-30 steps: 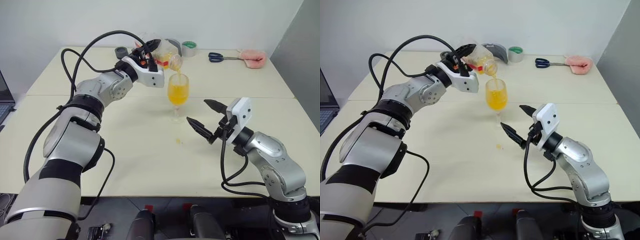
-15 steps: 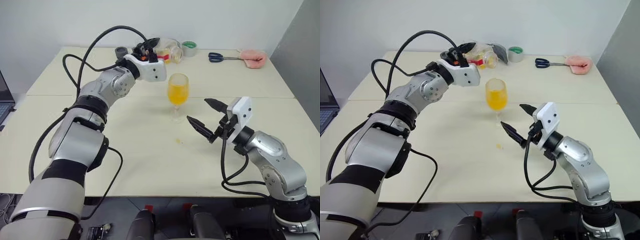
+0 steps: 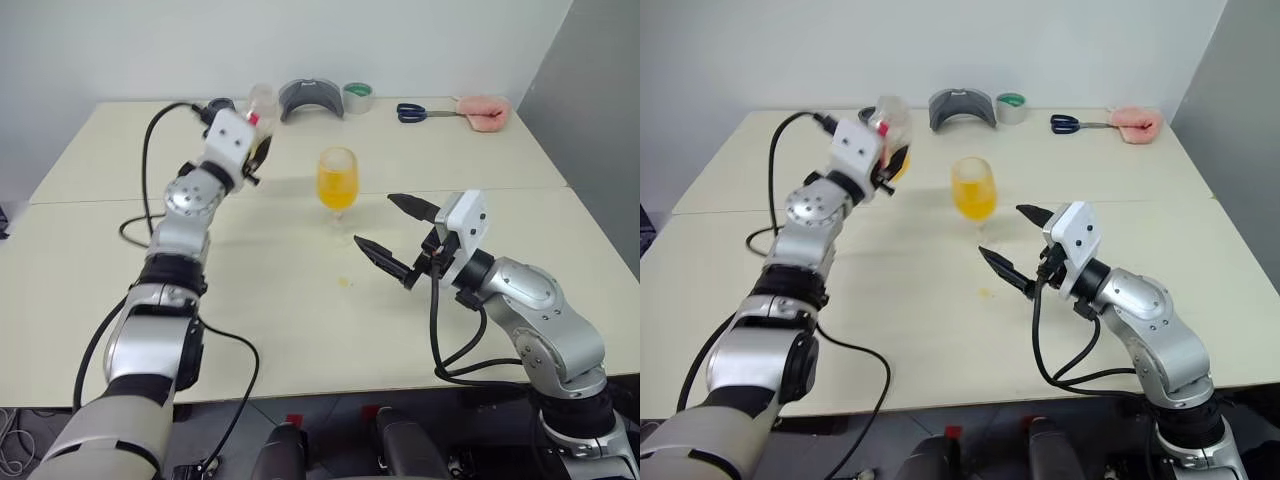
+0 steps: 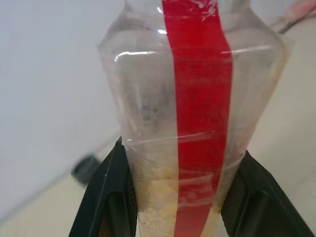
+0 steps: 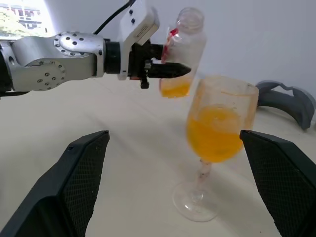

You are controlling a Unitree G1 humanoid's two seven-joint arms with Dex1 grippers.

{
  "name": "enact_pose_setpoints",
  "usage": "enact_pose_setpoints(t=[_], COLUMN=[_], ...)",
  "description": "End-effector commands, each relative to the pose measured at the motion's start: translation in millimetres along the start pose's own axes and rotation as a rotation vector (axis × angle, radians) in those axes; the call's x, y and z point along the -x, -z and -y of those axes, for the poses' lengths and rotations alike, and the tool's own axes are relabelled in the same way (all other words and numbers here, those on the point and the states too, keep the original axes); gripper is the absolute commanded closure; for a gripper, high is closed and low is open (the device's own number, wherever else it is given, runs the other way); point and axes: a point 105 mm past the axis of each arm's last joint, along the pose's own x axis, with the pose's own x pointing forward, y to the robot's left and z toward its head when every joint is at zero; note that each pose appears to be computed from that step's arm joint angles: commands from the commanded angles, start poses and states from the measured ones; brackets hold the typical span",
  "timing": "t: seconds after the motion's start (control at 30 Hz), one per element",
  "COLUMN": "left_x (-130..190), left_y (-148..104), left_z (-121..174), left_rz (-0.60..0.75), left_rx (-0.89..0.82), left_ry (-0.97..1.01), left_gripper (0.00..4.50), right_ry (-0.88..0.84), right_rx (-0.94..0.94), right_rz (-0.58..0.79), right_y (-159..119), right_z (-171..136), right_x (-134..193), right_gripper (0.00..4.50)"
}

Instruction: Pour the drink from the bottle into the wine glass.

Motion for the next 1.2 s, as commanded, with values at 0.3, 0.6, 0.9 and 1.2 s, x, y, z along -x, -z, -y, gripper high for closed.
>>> enact_pose_setpoints(t=[0.3,0.6,0.9,1.2], left_x=[54.5,69.1,70.8,82.4], left_y=[34.8,56.7,60.4,64.5], left_z=[-31.8,-25.5,-20.0,-14.6], left_rz=[-0.094,-0.123,-0.117,-0.123], left_rx=[0.284,0.284,0.364,0.281], left_ry=[-0.164,-0.162,-0.148,-0.136], left_gripper=[2.79,2.79,1.10,0.02], right_ry=[-0.140,-0.188,-0.195,-0.209], right_rx=[-0.022,-0.003,-0.011,-0.061], right_rz=[-0.064,-0.059,-0.050,-0.085], right_y=[2.2,2.8,2.1,13.3], right_z=[-20.4,-29.0,-29.2,-33.0], right_x=[-33.9,-46.0,-48.1,-42.3], right_gripper=[0.00,0.00,0.00,0.00])
